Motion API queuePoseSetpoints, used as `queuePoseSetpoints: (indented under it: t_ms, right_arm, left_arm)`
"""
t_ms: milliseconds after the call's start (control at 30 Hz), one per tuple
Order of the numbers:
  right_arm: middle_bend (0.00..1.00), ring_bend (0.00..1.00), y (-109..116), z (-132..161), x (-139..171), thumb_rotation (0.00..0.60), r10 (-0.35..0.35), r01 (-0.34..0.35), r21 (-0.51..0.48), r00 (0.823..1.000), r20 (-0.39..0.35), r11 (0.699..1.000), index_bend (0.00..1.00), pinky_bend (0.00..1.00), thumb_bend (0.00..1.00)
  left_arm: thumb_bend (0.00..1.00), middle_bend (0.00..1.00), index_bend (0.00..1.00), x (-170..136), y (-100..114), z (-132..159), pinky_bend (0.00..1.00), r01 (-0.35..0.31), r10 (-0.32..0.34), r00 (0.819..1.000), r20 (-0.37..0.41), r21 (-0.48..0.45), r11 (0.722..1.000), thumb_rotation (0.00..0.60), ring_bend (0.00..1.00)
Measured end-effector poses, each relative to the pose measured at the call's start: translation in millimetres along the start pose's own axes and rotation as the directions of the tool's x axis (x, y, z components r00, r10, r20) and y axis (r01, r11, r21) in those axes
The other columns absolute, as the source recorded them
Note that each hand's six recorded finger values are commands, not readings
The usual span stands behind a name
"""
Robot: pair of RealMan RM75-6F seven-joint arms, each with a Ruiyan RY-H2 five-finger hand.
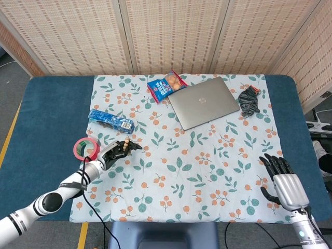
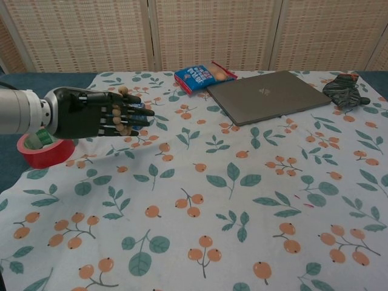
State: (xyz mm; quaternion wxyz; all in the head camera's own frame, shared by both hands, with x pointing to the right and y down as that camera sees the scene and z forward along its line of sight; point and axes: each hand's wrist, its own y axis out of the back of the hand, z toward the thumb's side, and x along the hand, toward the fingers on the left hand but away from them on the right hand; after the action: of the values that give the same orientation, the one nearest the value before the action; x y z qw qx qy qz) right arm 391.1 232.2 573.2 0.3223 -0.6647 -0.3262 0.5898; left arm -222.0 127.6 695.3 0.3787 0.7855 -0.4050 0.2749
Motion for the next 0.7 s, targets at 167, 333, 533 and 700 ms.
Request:
queuePoseSetpoints:
  t_ms: [167, 333, 533, 700]
  right_arm:
    - [0.0, 0.0, 1, 0, 1, 0.6, -0.002, 0.002, -0.003, 1.0, -0.001, 1.0, 0.0, 0.0, 0.27]
    - [0.0, 0.0, 1, 0, 1, 0.6, -0.001, 0.0, -0.004, 1.0, -0.004, 1.0, 0.0, 0.0, 0.27]
    - [0.0, 0.0, 2, 0, 2, 0.6, -0.002, 0.002, -0.006, 1.0, -0.004, 1.0, 0.0, 0.0, 0.27]
    - [0.0, 0.0, 1, 1, 2, 0.6, 0.002, -0.002, -0.006, 1.0, -0.009, 1.0, 0.0, 0.0, 0.27]
  left_arm:
    - [1.0, 0.31, 0.49, -1, -1, -1, 0.0, 0.003, -0.003, 1.0, 0.0, 0.042, 0.999, 0.6, 0.0]
    - [1.0, 0.29, 0.46, -1, -1, -4, 0.0, -0.001, 0.002, 1.0, -0.006, 0.113, 0.994, 0.6, 0.0]
    - [1.0, 0.24, 0.39, 0, 4, -9, 0.0, -0.032, 0.032, 0.999, 0.006, 0.254, 0.967, 0.6, 0.0]
    - [1.0, 0.18, 0.3, 0, 11, -18, 0.0, -0.08, 0.075, 0.997, 0.029, 0.455, 0.887, 0.6, 0.0]
